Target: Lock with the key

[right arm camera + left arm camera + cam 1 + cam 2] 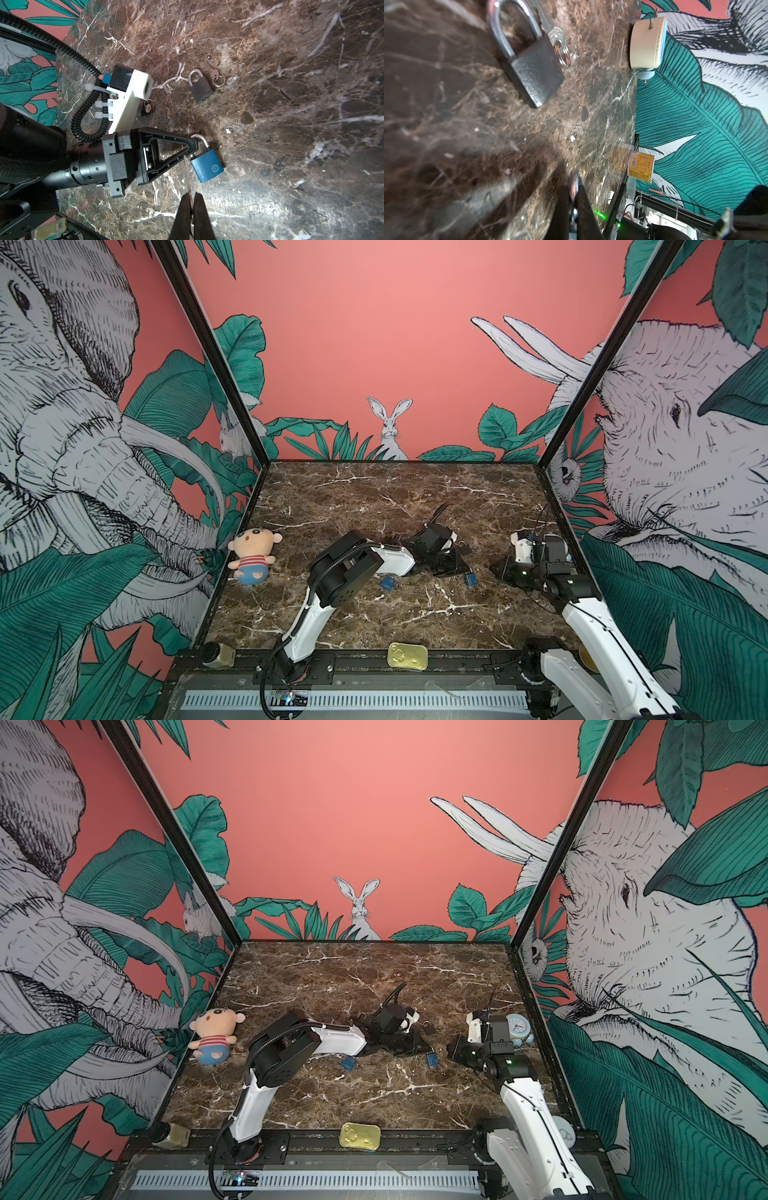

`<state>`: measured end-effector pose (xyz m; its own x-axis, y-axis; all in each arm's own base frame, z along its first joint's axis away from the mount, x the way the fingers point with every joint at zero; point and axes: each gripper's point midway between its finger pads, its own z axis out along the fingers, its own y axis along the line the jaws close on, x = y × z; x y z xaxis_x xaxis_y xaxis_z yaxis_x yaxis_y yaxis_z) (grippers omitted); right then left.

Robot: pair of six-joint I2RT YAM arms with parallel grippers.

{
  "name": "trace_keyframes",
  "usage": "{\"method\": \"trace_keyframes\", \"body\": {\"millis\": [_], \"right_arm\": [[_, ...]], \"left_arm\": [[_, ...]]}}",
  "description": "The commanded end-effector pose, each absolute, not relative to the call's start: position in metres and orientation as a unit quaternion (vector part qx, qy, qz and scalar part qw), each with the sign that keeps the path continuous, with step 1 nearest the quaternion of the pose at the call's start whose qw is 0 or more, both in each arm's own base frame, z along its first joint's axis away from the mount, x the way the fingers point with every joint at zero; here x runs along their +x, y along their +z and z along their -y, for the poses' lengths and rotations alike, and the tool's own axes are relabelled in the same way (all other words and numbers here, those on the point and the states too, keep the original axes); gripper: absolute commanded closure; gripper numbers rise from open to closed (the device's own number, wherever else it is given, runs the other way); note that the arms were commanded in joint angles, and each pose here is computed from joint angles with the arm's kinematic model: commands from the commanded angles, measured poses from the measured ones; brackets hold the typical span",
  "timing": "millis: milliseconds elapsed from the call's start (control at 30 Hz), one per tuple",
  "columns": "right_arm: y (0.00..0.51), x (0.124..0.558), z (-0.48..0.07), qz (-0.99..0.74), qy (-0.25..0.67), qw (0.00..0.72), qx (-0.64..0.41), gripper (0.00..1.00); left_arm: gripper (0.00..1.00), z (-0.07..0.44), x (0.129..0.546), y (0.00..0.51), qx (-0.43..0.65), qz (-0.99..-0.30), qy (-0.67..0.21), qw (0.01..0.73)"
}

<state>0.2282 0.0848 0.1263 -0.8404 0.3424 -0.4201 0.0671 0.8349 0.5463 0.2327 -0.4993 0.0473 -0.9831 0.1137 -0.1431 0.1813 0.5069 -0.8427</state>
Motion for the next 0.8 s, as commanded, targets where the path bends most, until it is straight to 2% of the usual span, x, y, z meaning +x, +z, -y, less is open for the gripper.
{"method": "trace_keyframes", "body": {"millis": [0, 233, 767], "right_arm": [[0.125, 0.231, -0.087, -0.919, 0.273, 0.266, 0.107, 1.0], [0.117, 0.232, -0.09, -0.919, 0.281, 0.257, 0.106, 1.0], [0.071, 0.236, -0.09, -0.925, 0.277, 0.231, 0.122, 1.0]], "left_arm": [[0.94, 0.505, 0.234, 0.054, 0.081, -0.863, -0.498, 0.038], [0.76, 0.501, 0.235, 0.05, 0.074, -0.869, -0.487, 0.043], [0.75, 0.469, 0.249, 0.07, 0.063, -0.879, -0.463, 0.091]]}}
